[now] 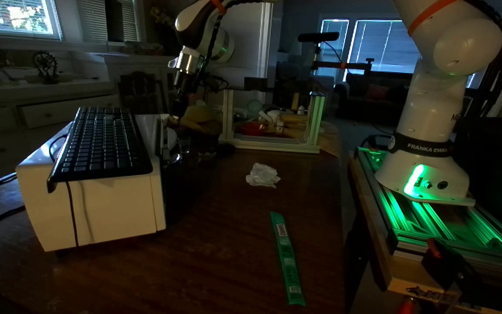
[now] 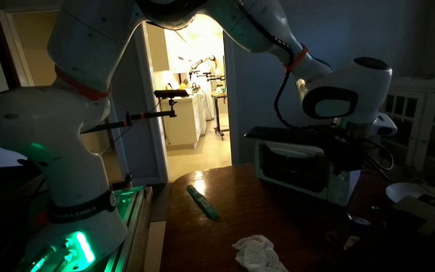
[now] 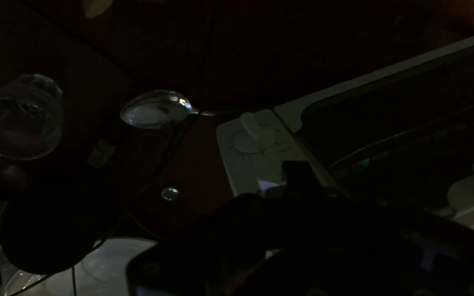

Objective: Turn the top knob to the left.

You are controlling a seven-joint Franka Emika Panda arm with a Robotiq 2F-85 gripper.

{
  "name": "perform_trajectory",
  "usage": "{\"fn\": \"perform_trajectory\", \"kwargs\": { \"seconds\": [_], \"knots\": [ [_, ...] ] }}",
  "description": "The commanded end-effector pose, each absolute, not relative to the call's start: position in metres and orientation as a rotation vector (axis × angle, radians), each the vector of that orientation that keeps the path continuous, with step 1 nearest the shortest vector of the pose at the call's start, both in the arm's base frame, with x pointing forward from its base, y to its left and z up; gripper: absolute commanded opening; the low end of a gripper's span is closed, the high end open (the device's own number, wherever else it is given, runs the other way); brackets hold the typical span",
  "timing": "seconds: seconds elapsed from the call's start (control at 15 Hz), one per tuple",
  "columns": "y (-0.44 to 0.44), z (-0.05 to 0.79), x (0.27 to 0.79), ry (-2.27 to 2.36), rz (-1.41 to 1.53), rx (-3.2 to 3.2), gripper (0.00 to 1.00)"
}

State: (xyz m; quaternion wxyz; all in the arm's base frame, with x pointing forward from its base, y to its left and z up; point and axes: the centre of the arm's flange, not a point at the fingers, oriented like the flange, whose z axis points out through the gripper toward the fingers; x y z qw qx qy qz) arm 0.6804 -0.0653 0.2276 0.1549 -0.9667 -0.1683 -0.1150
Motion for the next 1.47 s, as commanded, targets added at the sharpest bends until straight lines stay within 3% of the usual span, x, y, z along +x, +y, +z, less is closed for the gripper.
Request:
{"fn": "perform_trajectory", "kwargs": {
  "seconds": [0.0, 1.4],
  "knots": [
    [-0.066, 0.218, 0.693, -0.505, -0.335, -2.729, 0.00],
    [-0.059, 0.217, 0.701, -0.601, -0.375, -2.661, 0.00]
  ]
}}
